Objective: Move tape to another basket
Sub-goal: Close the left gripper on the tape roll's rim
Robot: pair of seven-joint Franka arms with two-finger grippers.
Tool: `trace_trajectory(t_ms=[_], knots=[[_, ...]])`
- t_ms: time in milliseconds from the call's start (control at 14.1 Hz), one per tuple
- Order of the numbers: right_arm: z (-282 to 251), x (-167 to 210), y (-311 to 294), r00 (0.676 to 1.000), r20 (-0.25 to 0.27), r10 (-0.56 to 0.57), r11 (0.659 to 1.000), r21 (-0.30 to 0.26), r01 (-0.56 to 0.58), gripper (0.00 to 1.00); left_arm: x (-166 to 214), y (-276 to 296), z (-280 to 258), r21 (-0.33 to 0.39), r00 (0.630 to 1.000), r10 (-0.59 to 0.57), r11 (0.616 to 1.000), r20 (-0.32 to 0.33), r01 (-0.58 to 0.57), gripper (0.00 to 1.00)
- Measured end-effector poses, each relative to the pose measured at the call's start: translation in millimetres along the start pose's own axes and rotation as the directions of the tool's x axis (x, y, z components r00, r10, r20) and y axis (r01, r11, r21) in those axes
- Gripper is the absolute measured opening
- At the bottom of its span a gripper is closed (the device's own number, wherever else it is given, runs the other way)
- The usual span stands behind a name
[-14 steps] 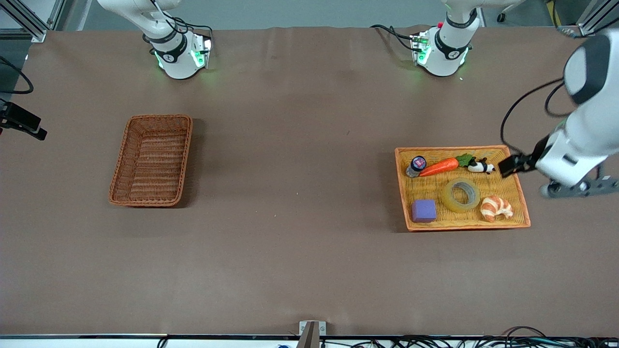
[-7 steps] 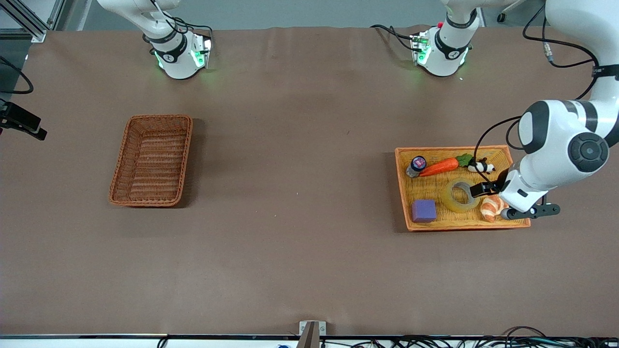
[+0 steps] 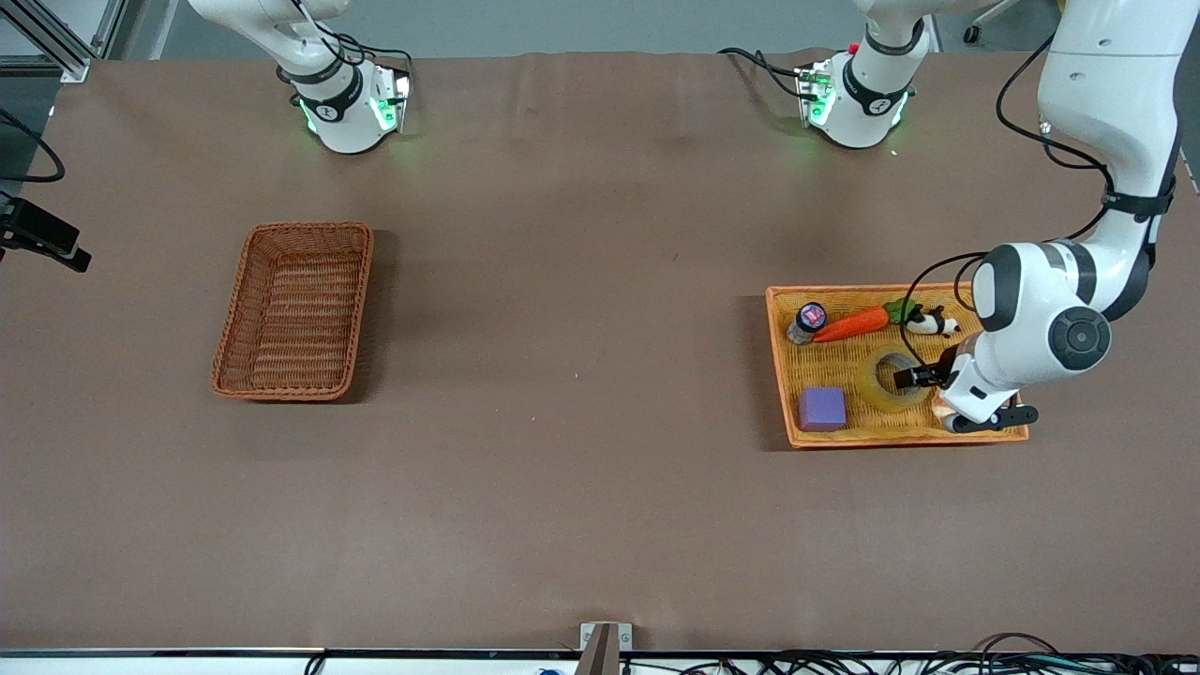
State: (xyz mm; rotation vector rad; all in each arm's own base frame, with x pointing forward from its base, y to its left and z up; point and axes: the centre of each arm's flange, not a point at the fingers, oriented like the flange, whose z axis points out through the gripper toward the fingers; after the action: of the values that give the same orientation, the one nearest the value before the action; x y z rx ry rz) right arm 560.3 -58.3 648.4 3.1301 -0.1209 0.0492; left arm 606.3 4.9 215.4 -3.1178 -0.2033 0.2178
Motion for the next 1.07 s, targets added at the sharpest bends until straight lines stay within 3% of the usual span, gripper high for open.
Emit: trace_trajectory(t_ms=[71, 497, 781, 1066], knots=[[0.0, 0.0, 0.0, 1.000, 0.000, 0.000, 1.000, 0.000, 0.000, 1.00, 0.4, -0.1, 5.8, -0.001, 1.000, 0.000, 1.000, 0.004, 0.000, 0.86], [0.0, 0.0, 0.3, 1.000, 0.000, 0.001, 1.000, 0.000, -0.001, 1.00, 1.8, 1.0, 6.4, -0.001, 1.000, 0.003, 1.000, 0.001, -0.003, 0.22], [0.1, -0.1, 0.7, 1.000, 0.001, 0.001, 1.000, 0.000, -0.001, 1.00, 14.6, 4.9, -31.4, -0.005, 0.999, 0.006, 1.000, -0.043, -0.006, 0.21], [0.0, -0.1, 1.0, 1.000, 0.001, 0.002, 1.000, 0.000, -0.002, 1.00, 12.2, 76.3, -168.9, -0.018, 0.994, 0.094, 0.995, -0.058, -0.095, 0.21]])
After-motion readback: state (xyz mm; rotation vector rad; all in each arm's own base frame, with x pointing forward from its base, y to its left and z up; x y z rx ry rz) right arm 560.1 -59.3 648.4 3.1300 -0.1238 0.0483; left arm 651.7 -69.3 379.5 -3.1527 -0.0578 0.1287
